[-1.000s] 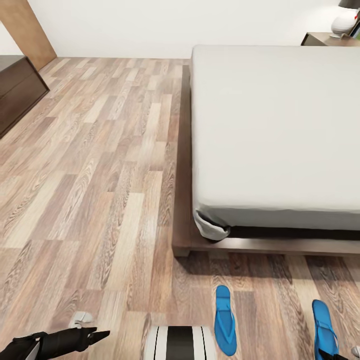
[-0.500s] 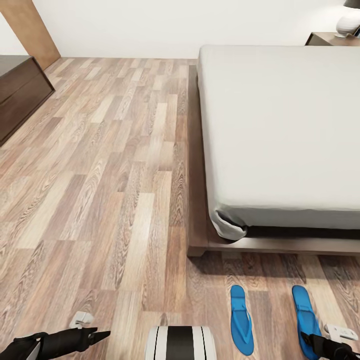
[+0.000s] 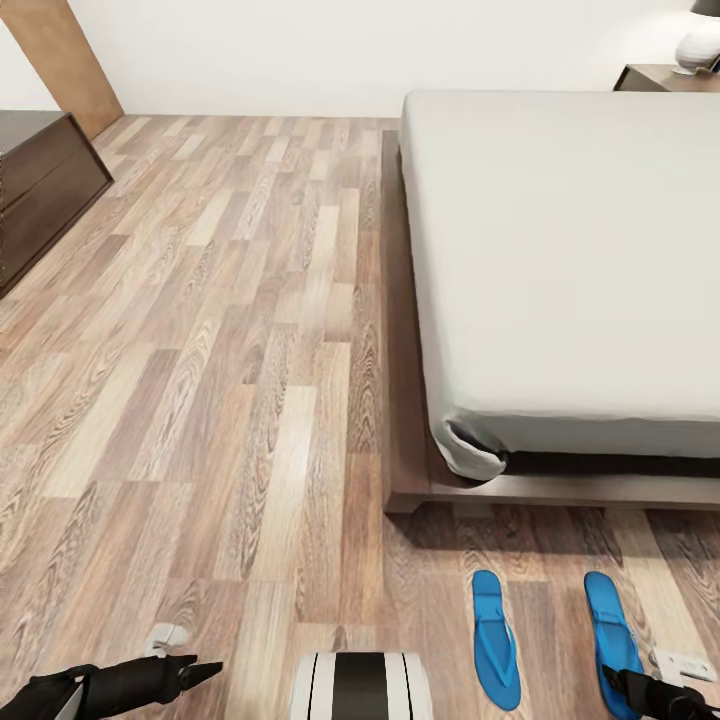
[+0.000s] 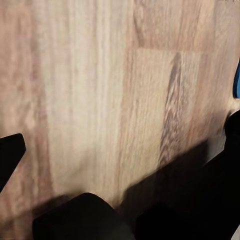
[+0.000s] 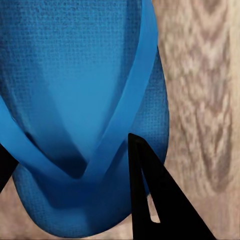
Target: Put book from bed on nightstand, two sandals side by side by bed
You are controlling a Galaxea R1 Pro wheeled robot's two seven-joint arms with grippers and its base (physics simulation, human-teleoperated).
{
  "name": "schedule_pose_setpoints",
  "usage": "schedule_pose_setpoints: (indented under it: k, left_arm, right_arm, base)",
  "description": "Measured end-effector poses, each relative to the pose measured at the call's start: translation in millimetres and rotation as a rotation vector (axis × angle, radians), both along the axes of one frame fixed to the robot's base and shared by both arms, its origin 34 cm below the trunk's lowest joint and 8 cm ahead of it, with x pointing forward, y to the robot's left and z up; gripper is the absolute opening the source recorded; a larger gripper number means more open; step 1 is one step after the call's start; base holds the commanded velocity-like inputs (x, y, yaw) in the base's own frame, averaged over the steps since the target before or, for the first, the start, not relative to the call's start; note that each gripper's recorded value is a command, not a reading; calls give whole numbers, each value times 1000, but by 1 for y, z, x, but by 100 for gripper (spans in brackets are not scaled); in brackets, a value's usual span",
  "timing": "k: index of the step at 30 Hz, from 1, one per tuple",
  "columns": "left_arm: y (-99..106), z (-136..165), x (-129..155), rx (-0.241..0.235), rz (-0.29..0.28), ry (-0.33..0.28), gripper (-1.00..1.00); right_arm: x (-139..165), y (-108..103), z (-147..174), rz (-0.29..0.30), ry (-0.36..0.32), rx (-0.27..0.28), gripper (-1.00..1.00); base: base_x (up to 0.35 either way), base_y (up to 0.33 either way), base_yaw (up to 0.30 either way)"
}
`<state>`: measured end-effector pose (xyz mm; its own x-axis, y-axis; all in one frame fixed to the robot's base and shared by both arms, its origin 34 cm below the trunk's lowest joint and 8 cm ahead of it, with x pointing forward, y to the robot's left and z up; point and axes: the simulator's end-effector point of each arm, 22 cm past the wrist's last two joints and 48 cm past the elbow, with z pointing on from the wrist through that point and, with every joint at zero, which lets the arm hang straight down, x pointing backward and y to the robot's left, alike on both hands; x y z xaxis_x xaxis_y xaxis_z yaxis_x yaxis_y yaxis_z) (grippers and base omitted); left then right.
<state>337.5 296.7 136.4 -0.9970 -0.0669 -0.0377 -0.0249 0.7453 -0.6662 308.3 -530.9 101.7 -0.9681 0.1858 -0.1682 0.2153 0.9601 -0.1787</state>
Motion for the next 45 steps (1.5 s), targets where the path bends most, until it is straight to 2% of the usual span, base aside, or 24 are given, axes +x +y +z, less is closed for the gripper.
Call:
schedule_pose_setpoints:
  k: [14, 45]
  left_arm:
    - [0, 0, 0, 0, 1, 0, 100]
    - [-12, -1, 0, -16, 4, 0, 100]
  right_arm:
    - [0, 0, 0, -1, 0, -1, -100]
    - [0, 0, 0, -1, 0, -1, -100]
  base:
    - [0, 277, 0]
    - [70, 6, 0]
